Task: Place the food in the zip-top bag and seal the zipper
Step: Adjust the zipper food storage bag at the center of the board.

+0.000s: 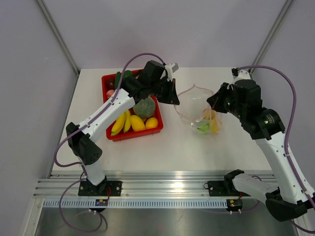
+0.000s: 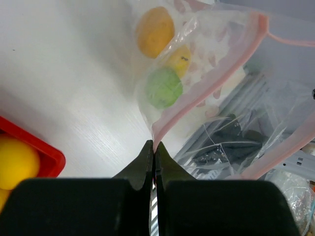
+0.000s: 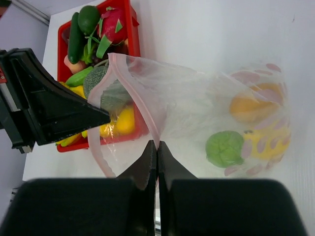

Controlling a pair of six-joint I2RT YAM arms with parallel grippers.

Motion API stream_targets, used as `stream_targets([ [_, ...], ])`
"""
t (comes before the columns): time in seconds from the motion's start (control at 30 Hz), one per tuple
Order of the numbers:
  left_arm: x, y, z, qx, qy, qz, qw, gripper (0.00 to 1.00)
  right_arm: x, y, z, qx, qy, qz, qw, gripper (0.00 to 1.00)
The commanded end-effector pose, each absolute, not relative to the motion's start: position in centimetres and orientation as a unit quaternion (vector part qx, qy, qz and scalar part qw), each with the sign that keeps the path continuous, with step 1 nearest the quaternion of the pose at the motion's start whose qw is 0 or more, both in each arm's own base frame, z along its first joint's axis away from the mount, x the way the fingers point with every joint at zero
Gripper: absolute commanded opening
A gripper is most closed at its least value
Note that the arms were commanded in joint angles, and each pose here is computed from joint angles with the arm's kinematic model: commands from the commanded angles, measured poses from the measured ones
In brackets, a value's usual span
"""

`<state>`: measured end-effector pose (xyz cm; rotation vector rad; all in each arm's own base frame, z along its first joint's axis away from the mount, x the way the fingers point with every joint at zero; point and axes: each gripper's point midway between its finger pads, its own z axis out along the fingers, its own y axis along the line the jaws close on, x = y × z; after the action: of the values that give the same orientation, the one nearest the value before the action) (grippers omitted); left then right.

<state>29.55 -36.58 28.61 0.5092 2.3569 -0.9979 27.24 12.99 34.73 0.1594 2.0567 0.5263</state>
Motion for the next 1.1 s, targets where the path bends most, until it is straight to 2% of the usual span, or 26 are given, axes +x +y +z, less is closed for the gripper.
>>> stream_targets([
  [0.0, 30.1, -35.6, 26.7, 0.232, 0.869, -0.350, 0.262, 0.00, 27.8, 13.0, 32.5, 0.067, 0.861, 0.198, 0.463, 0.00],
  [0.17, 31.6, -34.6, 22.7, 0.251, 0.886, -0.312, 0.233, 0.00, 28.5, 14.0, 31.1, 0.062, 0.870, 0.205, 0.444, 0.00],
  [0.4, 32.7, -33.4, 22.9, 0.242, 0.890, -0.290, 0.254, 0.00, 30.3, 15.6, 29.4, 0.056, 0.877, 0.218, 0.424, 0.00],
  [0.43, 33.0, -32.9, 23.0, 0.240, 0.891, -0.287, 0.258, 0.04, 30.3, 16.2, 29.5, 0.049, 0.877, 0.229, 0.421, 0.00],
  [0.53, 32.5, -32.4, 24.3, 0.258, 0.879, -0.297, 0.268, 0.28, 30.9, 16.8, 29.6, 0.045, 0.876, 0.238, 0.418, 0.00],
  [0.57, 32.6, -32.0, 24.5, 0.259, 0.879, -0.290, 0.275, 0.48, 31.0, 17.0, 29.7, 0.045, 0.875, 0.241, 0.417, 0.00],
  [0.67, 32.7, -30.4, 26.3, 0.255, 0.879, -0.266, 0.303, 0.73, 31.2, 17.1, 29.9, 0.044, 0.873, 0.243, 0.420, 0.00],
  [0.87, 33.6, -25.6, 29.4, 0.198, 0.882, -0.243, 0.351, 0.76, 30.8, 17.0, 30.3, 0.046, 0.869, 0.248, 0.425, 0.00],
  [1.0, 34.6, -22.1, 28.7, 0.138, 0.890, -0.249, 0.356, 0.75, 30.5, 16.9, 30.5, 0.046, 0.867, 0.253, 0.427, 0.00],
  [1.07, 35.5, -21.1, 27.6, 0.105, 0.899, -0.243, 0.348, 0.80, 30.4, 17.0, 30.6, 0.046, 0.866, 0.256, 0.427, 0.00],
])
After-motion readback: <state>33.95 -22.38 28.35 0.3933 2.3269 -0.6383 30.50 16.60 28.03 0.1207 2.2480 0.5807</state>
